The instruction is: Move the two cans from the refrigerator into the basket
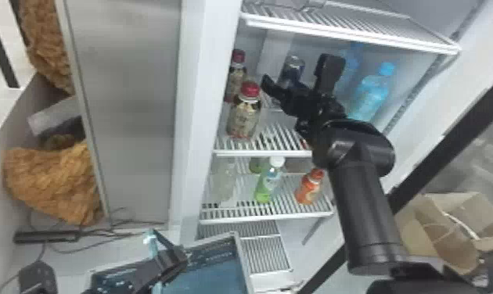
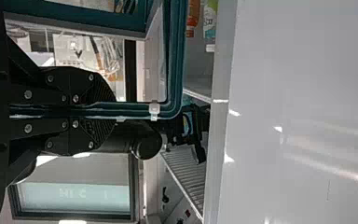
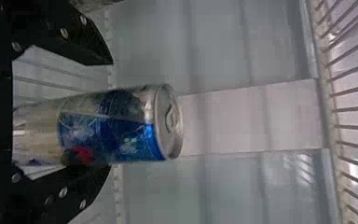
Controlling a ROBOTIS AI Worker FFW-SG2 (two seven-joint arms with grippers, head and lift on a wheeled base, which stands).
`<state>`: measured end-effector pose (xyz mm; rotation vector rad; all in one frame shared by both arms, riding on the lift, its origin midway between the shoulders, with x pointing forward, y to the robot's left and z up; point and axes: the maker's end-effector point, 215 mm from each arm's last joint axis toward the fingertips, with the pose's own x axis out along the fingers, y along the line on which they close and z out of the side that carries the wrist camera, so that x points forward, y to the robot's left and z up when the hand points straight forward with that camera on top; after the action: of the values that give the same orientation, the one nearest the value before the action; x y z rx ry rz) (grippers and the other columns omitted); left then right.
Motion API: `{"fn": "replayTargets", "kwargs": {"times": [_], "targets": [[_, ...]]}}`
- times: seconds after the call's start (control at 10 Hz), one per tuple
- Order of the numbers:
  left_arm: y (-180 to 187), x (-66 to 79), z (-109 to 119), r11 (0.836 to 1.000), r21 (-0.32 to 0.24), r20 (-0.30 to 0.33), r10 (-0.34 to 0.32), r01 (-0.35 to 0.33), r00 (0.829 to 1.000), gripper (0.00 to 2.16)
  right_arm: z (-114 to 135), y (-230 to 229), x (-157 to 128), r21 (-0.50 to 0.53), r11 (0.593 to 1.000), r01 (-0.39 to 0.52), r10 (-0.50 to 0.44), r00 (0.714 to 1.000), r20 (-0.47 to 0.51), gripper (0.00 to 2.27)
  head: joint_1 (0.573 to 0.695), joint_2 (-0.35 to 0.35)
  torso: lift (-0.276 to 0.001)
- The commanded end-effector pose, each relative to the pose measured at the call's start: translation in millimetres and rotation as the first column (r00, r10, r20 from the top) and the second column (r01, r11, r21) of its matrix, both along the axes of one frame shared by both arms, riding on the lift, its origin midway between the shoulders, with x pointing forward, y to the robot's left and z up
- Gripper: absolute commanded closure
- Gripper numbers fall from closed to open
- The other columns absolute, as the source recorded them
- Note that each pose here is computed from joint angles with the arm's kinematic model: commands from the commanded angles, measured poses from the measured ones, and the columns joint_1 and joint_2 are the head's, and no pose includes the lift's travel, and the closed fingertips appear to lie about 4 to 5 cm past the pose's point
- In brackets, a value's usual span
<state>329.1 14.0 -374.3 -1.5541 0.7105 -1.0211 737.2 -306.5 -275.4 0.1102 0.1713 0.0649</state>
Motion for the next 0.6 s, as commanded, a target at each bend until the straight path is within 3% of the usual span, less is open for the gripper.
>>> {"fn": "replayTargets", "kwargs": {"times": [0.0, 0.5], "targets": [[0.9, -0.1, -0.1, 1.0, -0.002, -0.001, 0.003, -0.003, 1.0, 1.19, -6.5, -0.5, -1.8, 0.002, 1.0, 0.001, -0.001, 1.0, -0.018, 1.27, 0.695, -0.294, -0.031], [0.5, -0.5, 0.9, 1.0, -0.008, -0.001, 0.005, -0.005, 1.0, 1.19, 4.0, -8.7, -22.4, -0.057, 0.998, 0.026, -0.025, 1.0, 0.016, 1.28, 0.695, -0.301, -0.031]]}}
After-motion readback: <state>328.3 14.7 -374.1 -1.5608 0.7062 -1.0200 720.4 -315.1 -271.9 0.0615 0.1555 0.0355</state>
